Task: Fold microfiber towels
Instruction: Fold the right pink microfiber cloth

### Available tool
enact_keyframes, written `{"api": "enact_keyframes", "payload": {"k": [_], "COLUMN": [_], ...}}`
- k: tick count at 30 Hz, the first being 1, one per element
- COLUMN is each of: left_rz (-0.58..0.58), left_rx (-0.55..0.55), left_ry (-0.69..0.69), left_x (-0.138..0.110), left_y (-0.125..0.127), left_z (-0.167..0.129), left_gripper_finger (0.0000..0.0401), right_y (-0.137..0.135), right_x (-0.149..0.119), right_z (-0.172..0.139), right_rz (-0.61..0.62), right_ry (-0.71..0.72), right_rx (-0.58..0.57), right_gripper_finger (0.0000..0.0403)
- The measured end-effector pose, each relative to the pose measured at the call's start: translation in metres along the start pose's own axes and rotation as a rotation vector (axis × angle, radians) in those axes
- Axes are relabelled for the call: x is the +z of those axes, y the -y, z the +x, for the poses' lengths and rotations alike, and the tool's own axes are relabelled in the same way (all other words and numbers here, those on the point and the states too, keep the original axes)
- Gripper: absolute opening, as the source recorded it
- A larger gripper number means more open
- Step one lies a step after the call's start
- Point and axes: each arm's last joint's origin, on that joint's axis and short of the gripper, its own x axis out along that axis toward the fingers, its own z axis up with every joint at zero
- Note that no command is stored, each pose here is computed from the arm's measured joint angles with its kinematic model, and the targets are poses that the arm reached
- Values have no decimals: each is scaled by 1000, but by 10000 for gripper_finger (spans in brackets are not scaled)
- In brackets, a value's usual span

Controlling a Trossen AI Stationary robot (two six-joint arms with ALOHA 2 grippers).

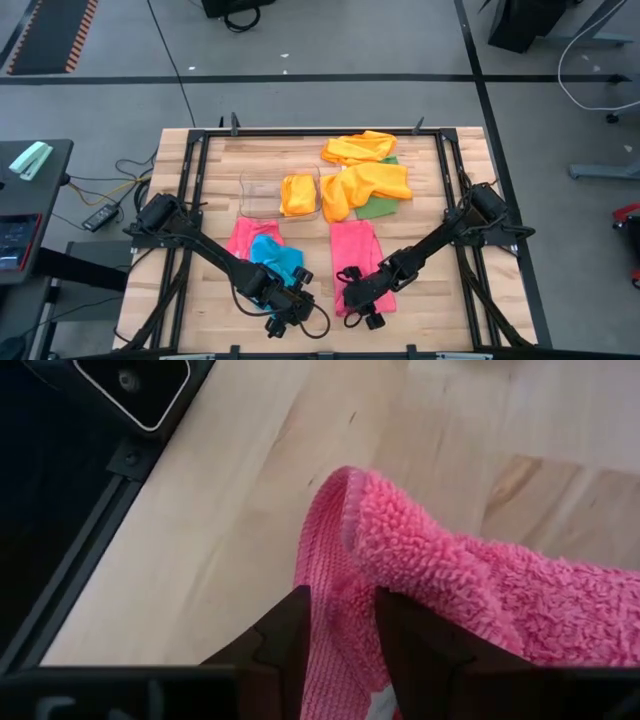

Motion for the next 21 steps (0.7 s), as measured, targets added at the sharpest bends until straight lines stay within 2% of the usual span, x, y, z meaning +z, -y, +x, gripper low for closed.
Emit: {"api": "enact_keyframes", "payload": {"k": [7,16,21], "left_rz": [0,0,-1], "left_rx": [0,0,0], "left_ry": [0,-1,-1], "left_x": [0,0,0], "left_y": [0,0,0], "left_z": [0,0,0], "left_gripper_finger": [15,21,13], "right_y": [7,10,10], "right_x": [3,4,2], "right_z": [0,-1,-1], "right_rz": [68,87,82], "right_ry": [3,-2,-17], "right_rx": [27,43,38], "right_gripper_finger": [108,46,41]}}
